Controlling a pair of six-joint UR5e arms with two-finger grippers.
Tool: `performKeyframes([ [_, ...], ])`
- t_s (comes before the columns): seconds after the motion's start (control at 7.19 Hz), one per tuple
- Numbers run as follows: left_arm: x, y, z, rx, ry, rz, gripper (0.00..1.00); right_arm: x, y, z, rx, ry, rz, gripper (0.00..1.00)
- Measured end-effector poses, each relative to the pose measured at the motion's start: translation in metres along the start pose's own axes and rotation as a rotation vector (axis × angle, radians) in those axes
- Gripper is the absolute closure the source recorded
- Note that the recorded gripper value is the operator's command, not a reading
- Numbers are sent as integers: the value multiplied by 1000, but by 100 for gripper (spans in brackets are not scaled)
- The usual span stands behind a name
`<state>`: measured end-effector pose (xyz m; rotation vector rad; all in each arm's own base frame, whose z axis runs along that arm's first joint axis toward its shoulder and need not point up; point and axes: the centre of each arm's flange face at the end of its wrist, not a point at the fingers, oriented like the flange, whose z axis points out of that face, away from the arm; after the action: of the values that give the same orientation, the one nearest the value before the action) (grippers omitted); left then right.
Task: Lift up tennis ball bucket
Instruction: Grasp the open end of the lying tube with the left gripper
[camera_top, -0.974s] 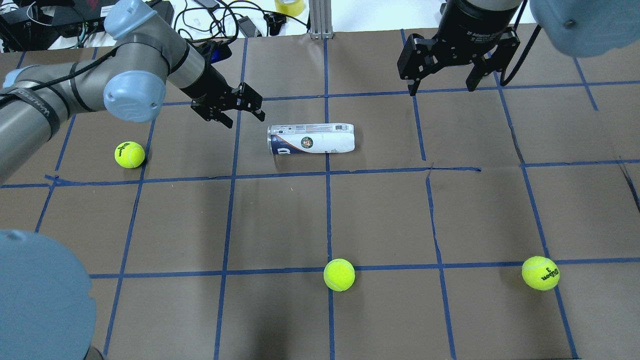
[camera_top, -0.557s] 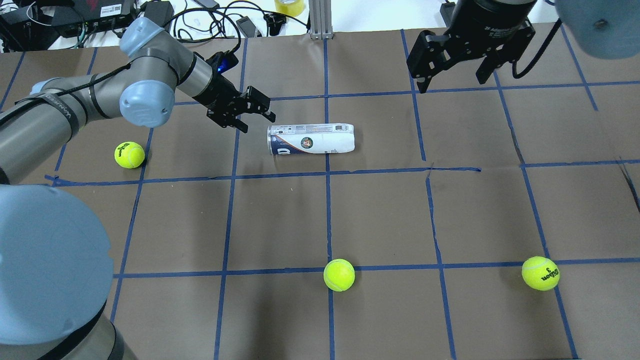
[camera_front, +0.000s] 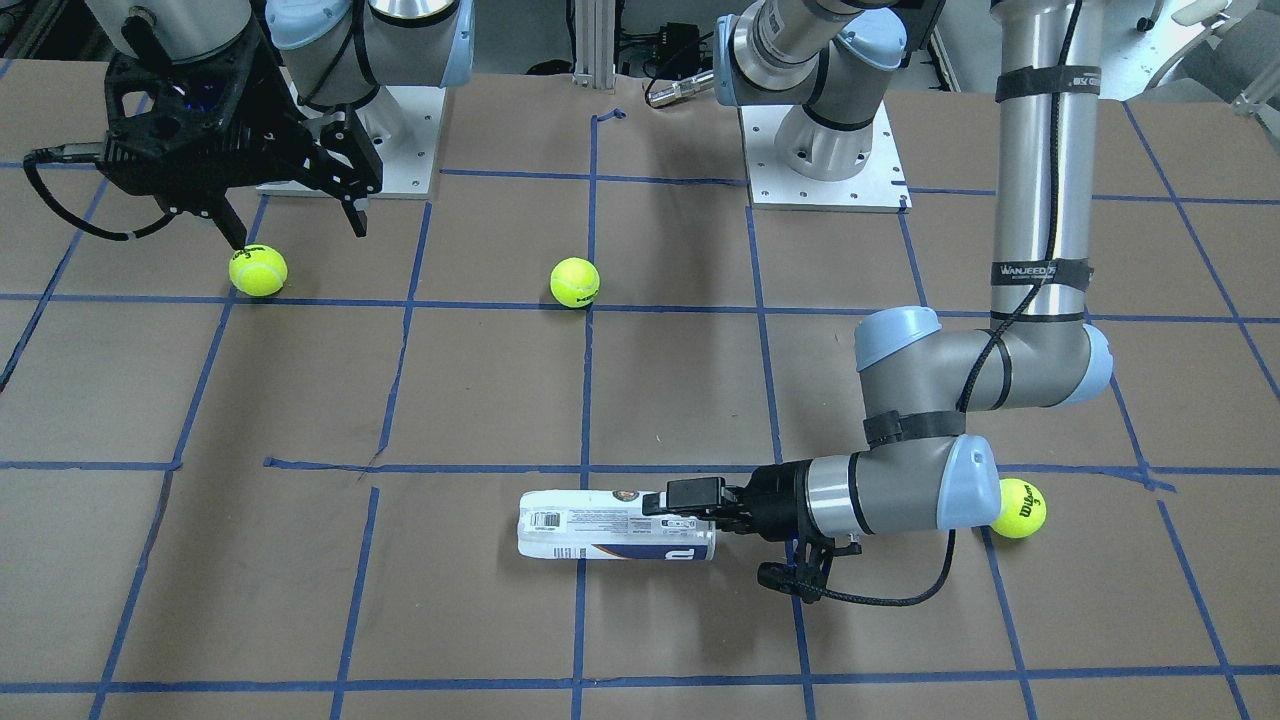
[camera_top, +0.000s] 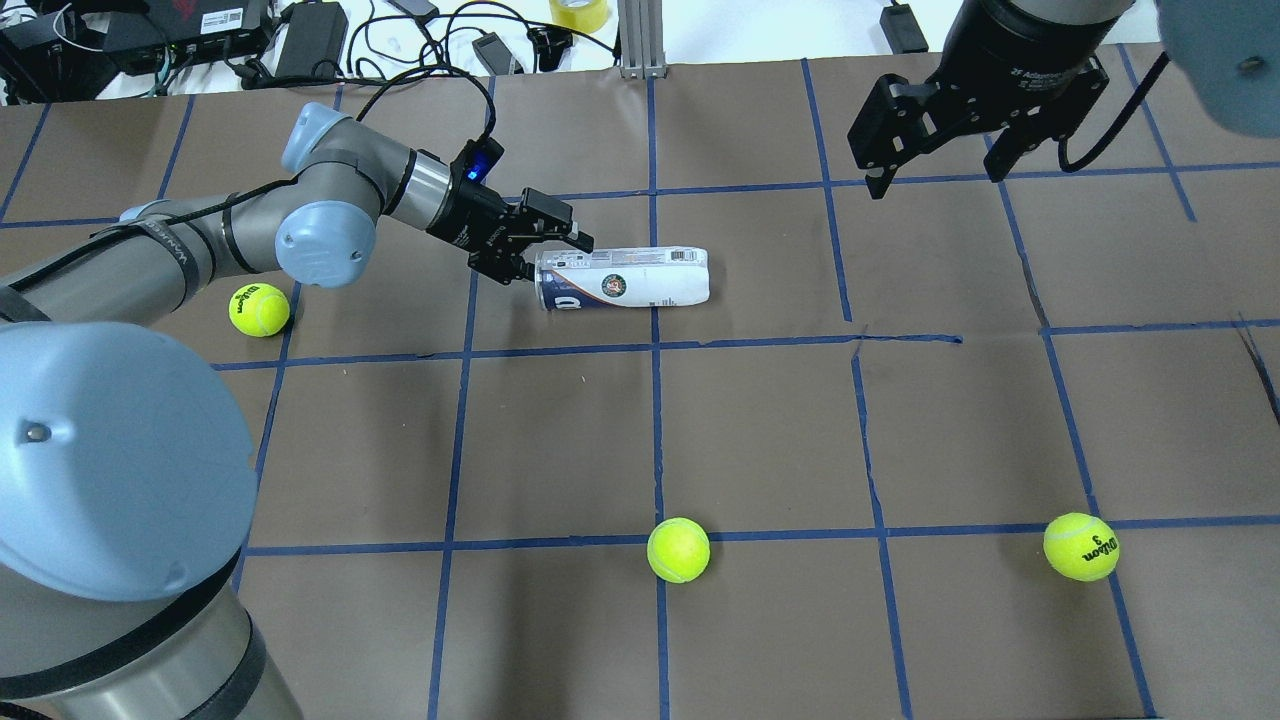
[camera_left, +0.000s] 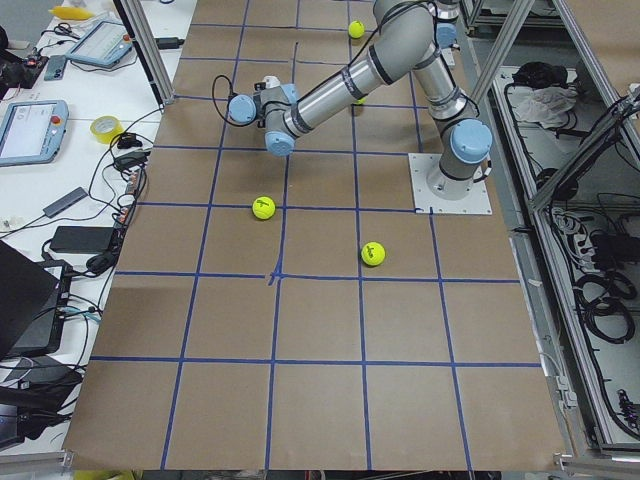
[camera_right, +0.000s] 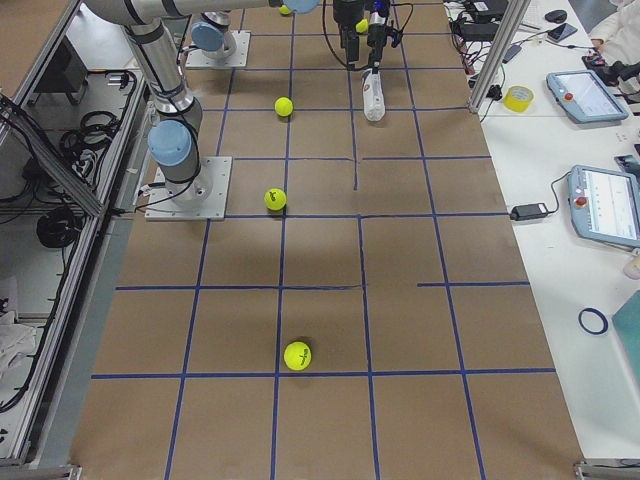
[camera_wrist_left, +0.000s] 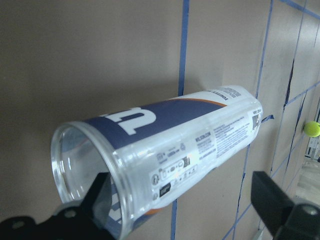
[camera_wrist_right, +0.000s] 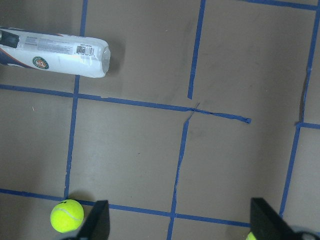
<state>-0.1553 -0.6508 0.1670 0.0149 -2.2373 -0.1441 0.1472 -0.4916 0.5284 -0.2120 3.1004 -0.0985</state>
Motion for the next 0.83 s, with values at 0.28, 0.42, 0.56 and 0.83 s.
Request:
performKeyframes([
  [0.28,-2,-2,2,0,13,1,63,1,0,-1,4,1,4,0],
  [0.42,-2,-3,2,2,14,2,85,1,0,-1,5,1,5,0],
  [0.56,1,-3,0,5,14,-1,100,2,-1,0,5,1,6,0],
  [0.83,14,-1,-10,23,14,-8,100,6,-1,0,5,1,13,0],
])
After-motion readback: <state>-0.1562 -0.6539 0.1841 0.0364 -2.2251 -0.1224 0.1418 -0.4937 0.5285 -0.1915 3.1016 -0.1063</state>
